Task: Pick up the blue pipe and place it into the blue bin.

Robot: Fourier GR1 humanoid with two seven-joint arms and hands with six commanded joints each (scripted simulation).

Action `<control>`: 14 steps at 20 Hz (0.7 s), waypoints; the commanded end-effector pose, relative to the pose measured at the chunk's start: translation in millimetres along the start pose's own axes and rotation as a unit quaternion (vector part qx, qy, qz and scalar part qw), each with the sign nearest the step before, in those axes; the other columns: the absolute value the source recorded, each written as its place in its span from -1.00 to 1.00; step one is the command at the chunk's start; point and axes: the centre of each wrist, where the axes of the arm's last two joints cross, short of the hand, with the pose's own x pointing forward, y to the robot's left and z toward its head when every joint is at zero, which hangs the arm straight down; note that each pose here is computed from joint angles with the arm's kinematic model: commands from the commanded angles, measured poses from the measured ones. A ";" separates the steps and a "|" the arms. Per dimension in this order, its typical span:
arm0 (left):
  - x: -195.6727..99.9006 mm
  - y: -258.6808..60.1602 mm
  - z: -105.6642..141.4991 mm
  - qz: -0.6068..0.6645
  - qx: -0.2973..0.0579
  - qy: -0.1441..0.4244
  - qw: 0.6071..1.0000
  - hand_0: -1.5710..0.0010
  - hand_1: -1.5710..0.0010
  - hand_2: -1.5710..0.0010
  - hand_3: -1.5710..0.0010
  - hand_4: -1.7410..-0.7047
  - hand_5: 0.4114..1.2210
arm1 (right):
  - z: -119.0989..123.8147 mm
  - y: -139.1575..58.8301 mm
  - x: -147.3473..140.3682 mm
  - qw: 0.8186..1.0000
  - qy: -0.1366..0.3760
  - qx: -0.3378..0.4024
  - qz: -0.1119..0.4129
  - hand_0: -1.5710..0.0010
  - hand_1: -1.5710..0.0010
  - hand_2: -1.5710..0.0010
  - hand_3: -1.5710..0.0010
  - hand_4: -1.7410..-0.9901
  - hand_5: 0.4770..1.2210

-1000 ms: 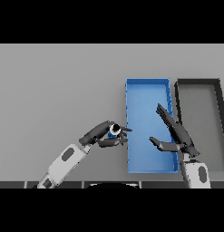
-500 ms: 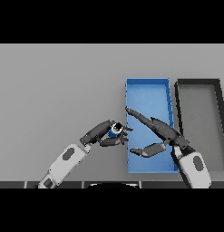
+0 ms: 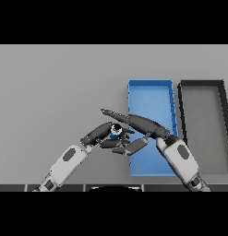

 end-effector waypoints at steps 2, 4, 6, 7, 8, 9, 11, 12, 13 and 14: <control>0.5 1.8 -0.7 0.002 0.001 0.003 1.000 -1.00 -1.00 -1.00 -0.93 -0.98 1.00 | -10.2 2.1 -1.9 1.000 0.003 0.009 -0.005 1.00 1.00 1.00 1.00 0.38 -0.90; 2.8 2.4 -2.5 0.001 -0.002 0.004 1.000 -1.00 -1.00 -1.00 -0.91 -0.97 1.00 | -18.7 -5.8 -2.5 1.000 0.003 0.018 -0.004 1.00 1.00 0.97 1.00 0.37 -0.91; 3.9 2.1 -2.1 0.012 -0.008 0.003 1.000 -1.00 -1.00 -1.00 -0.88 -0.96 1.00 | -31.2 -5.0 -3.0 0.999 0.003 0.038 -0.006 0.98 0.95 0.91 0.98 0.33 -0.89; 5.4 2.0 -2.4 0.013 -0.014 -0.003 1.000 -1.00 -0.99 -1.00 -0.78 -0.95 1.00 | -31.8 -7.1 -5.5 0.999 0.000 0.045 -0.007 0.93 0.89 0.85 0.94 0.26 -0.89; 6.0 4.4 -1.7 -0.007 -0.013 -0.015 1.000 -0.90 -0.77 -0.74 -0.46 -0.79 1.00 | -36.5 -7.5 -3.2 0.999 0.000 0.052 -0.004 0.82 0.79 0.75 0.86 0.15 -0.88; 8.3 5.3 -3.8 -0.039 -0.011 0.015 0.999 -0.57 -0.43 -0.39 -0.17 -0.75 1.00 | -41.0 -5.3 -3.4 0.998 0.007 0.058 -0.003 0.64 0.60 0.58 0.71 0.04 -0.86; 10.1 2.9 -2.0 -0.075 -0.005 0.027 0.997 -0.12 -0.06 -0.01 0.15 -0.75 1.00 | -51.1 -1.9 -3.7 0.997 0.000 0.075 0.000 0.11 0.09 0.09 0.28 -0.23 -0.80; 8.3 3.5 -0.7 -0.074 -0.003 0.021 0.997 -0.14 -0.10 -0.08 0.16 -0.80 1.00 | -49.3 0.7 -3.8 0.997 -0.006 0.080 -0.009 -0.11 -0.13 -0.13 0.11 -0.37 -0.74; 8.5 1.7 0.4 -0.055 0.003 0.002 0.999 -0.31 -0.28 -0.26 0.21 -0.84 0.93 | -49.4 2.8 -2.6 0.996 -0.004 0.085 -0.023 -0.29 -0.30 -0.30 -0.06 -0.47 -0.66; 7.5 -2.6 0.1 -0.030 0.003 -0.007 1.000 -0.45 -0.43 -0.41 0.27 -0.87 0.94 | -48.5 2.8 -2.8 0.996 -0.007 0.082 -0.035 -0.43 -0.44 -0.44 -0.24 -0.39 -0.53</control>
